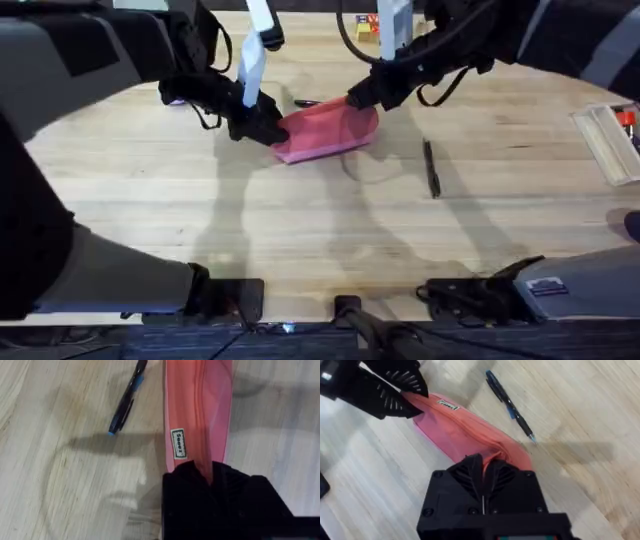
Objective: Unzip the bag, pick up the pens from the table one at a time and place them inside, then zip the bag closed.
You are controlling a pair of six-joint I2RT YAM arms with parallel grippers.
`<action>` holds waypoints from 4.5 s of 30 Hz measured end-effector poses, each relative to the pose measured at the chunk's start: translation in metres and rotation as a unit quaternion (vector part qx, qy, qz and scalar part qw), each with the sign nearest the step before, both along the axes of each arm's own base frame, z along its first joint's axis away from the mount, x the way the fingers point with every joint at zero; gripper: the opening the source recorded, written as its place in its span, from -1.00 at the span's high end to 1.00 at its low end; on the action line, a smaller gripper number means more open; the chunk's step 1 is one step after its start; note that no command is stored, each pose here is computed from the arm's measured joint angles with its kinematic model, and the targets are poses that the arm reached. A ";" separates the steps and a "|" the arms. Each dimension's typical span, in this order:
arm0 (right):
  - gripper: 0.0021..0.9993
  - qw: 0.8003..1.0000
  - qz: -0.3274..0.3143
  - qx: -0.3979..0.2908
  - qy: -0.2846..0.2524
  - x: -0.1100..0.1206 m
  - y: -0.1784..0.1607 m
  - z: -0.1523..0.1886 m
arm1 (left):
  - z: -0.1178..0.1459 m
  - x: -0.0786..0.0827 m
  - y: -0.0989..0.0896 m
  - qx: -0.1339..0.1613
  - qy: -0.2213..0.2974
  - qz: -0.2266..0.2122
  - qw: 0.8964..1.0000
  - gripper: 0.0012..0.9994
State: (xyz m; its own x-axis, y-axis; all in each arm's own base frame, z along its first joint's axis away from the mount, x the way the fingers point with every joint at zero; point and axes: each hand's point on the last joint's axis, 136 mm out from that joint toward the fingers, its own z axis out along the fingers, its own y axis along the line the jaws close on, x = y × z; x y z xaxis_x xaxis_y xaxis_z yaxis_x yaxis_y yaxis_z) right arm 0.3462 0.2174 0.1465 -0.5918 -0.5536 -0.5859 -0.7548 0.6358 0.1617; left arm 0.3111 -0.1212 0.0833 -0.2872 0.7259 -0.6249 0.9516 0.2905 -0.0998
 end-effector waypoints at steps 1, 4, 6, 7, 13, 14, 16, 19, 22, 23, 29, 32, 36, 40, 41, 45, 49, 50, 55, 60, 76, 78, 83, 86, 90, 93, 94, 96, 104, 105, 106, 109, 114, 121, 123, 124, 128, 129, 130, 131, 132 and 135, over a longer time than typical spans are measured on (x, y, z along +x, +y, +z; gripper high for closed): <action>0.94 1.000 0.000 0.001 0.000 0.000 0.001 0.000 | 0.000 0.000 0.000 0.000 0.000 0.000 1.000 0.92; 0.94 1.000 0.007 0.003 0.002 -0.002 0.008 -0.002 | 0.000 0.000 0.000 0.000 0.000 0.000 1.000 0.92; 0.94 1.000 0.012 0.002 0.004 -0.004 0.013 -0.004 | 0.000 0.000 0.000 0.000 0.000 0.000 1.000 0.92; 0.94 1.000 0.015 0.002 0.005 -0.006 0.014 -0.005 | 0.000 0.000 0.000 0.000 0.000 0.000 1.000 0.92; 0.94 1.000 0.015 0.002 0.002 -0.005 0.015 -0.004 | 0.000 0.000 0.000 0.000 0.000 0.000 1.000 0.92; 0.94 1.000 0.015 0.002 0.002 -0.005 0.015 -0.004 | 0.000 0.000 0.000 0.000 0.000 0.000 1.000 0.92; 0.94 1.000 0.016 0.003 0.002 -0.005 0.016 -0.004 | 0.000 0.000 0.000 0.000 0.000 0.000 1.000 0.92; 0.94 1.000 0.018 0.007 0.005 -0.006 0.017 -0.003 | 0.000 0.000 0.000 0.000 0.000 0.000 1.000 0.92; 0.94 1.000 0.024 0.009 0.005 -0.009 0.022 -0.003 | 0.000 0.000 0.000 0.001 0.000 0.000 1.000 0.92; 0.94 1.000 0.028 0.009 0.005 -0.011 0.024 -0.003 | 0.000 0.000 0.000 0.001 0.000 0.000 1.000 0.92; 0.94 0.998 0.054 0.028 -0.004 -0.018 0.051 0.000 | -0.001 0.000 0.001 0.004 0.001 0.001 1.000 0.92; 0.94 0.996 0.072 0.049 -0.004 -0.024 0.071 0.002 | -0.001 0.000 0.001 0.004 0.000 0.001 1.000 0.92; 0.94 0.991 0.104 0.083 0.015 -0.042 0.101 0.002 | -0.001 0.000 0.001 0.002 0.001 0.000 1.000 0.92; 0.94 0.989 0.107 0.091 0.034 -0.047 0.108 -0.003 | 0.000 0.000 0.001 0.002 0.000 0.000 1.000 0.92; 0.94 0.989 0.107 0.091 0.037 -0.048 0.109 -0.003 | 0.000 0.000 0.001 0.002 0.000 0.000 1.000 0.92; 0.94 0.987 0.117 0.104 0.045 -0.054 0.114 -0.001 | 0.000 0.000 0.000 0.002 0.000 0.000 1.000 0.92; 0.94 0.984 0.126 0.115 0.054 -0.060 0.118 0.002 | 0.000 0.000 0.000 0.002 0.000 0.000 1.000 0.92; 0.94 0.984 0.127 0.115 0.055 -0.061 0.119 0.002 | 0.000 0.000 0.000 0.002 0.000 0.000 1.000 0.92; 0.94 0.981 0.143 0.124 0.050 -0.067 0.129 0.006 | 0.000 0.000 0.001 0.002 -0.003 -0.003 1.000 0.92; 0.94 0.981 0.145 0.123 0.045 -0.068 0.131 0.006 | 0.000 0.001 0.001 0.004 -0.009 -0.008 1.000 0.92; -0.99 0.973 0.165 0.138 0.088 -0.089 0.110 0.025 | 0.000 0.005 0.001 0.005 -0.016 -0.005 1.000 0.92; -0.99 0.975 0.158 0.138 0.075 -0.084 0.098 0.033 | 0.000 0.005 0.001 0.004 -0.016 -0.005 1.000 0.92; -0.99 0.983 0.130 0.129 0.010 -0.074 0.064 0.069 | 0.000 0.005 0.001 0.004 -0.016 -0.005 1.000 0.92; -0.99 0.987 0.111 0.112 -0.041 -0.073 0.045 0.092 | 0.000 0.005 0.001 0.004 -0.016 -0.005 1.000 0.92; -0.99 0.990 0.075 0.070 -0.099 -0.075 0.019 0.113 | 0.000 0.005 0.001 0.004 -0.016 -0.005 1.000 0.92; -0.99 0.991 0.046 0.036 -0.123 -0.075 0.001 0.118 | 0.000 0.005 0.001 0.004 -0.016 -0.005 1.000 0.92; -0.99 0.991 0.037 0.025 -0.129 -0.075 -0.004 0.119 | 0.000 0.005 0.001 0.004 -0.016 -0.005 1.000 0.92; -0.99 0.990 0.024 0.009 -0.138 -0.072 -0.011 0.119 | 0.000 0.005 0.001 0.004 -0.016 -0.005 1.000 0.92; -0.99 0.989 0.005 -0.017 -0.149 -0.065 -0.021 0.117 | 0.000 0.005 -0.001 0.004 -0.018 -0.007 1.000 -0.34; -0.99 0.989 0.004 -0.018 -0.150 -0.065 -0.021 0.117 | 0.000 0.005 -0.001 0.004 -0.018 -0.008 1.000 -0.69; -0.99 0.988 0.004 -0.019 -0.151 -0.065 -0.021 0.117 | 0.000 0.005 -0.002 0.003 -0.016 -0.006 1.000 -0.90; -0.99 0.988 0.004 -0.020 -0.151 -0.065 -0.022 0.117 | 0.000 0.004 -0.002 0.003 -0.016 -0.006 1.000 -0.98; -0.99 0.988 0.009 -0.023 -0.156 -0.064 -0.022 0.117 | 0.000 0.004 -0.002 0.002 -0.008 0.001 1.000 -0.99; -0.99 0.989 0.029 -0.052 -0.133 -0.071 -0.027 0.115 | 0.040 0.010 0.001 -0.003 -0.006 0.034 0.999 -0.99; -0.99 0.989 0.043 -0.067 -0.124 -0.069 -0.026 0.119 | 0.065 0.012 0.005 -0.004 -0.030 0.042 0.999 -0.99; -0.99 0.989 0.049 -0.074 -0.120 -0.068 -0.026 0.121 | 0.077 0.011 0.007 -0.004 -0.040 0.046 0.998 -0.99; -0.99 0.986 0.082 -0.103 -0.099 -0.061 -0.022 0.128 | 0.113 -0.002 0.012 0.002 -0.071 0.055 0.996 -0.99; -0.99 0.985 0.092 -0.112 -0.094 -0.058 -0.021 0.128 | 0.118 -0.007 0.013 0.004 -0.072 0.055 0.996 -0.99; -0.99 0.984 0.102 -0.119 -0.087 -0.057 -0.020 0.127 | 0.121 -0.014 0.014 0.006 -0.069 0.057 0.996 -0.99; -0.98 0.982 0.116 -0.129 -0.078 -0.055 -0.019 0.125 | 0.123 -0.019 0.015 0.008 -0.064 0.059 0.996 -0.99; -0.98 0.980 0.127 -0.137 -0.072 -0.054 -0.018 0.124 | 0.125 -0.025 0.015 0.010 -0.059 0.062 0.996 -0.99; -0.98 0.971 0.172 -0.158 -0.056 -0.048 -0.014 0.116 | 0.127 -0.039 0.018 0.017 -0.043 0.067 0.997 -0.99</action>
State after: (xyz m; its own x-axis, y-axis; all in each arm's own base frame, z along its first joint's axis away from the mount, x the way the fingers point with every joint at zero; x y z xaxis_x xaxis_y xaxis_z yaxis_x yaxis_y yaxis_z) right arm 0.2978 0.2036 0.2628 -0.2822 -0.8697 -0.4049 -0.9331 0.3470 -0.0949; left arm 0.2721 -0.1036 0.2106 -0.3295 0.7057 -0.6272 0.9087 0.4173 -0.0078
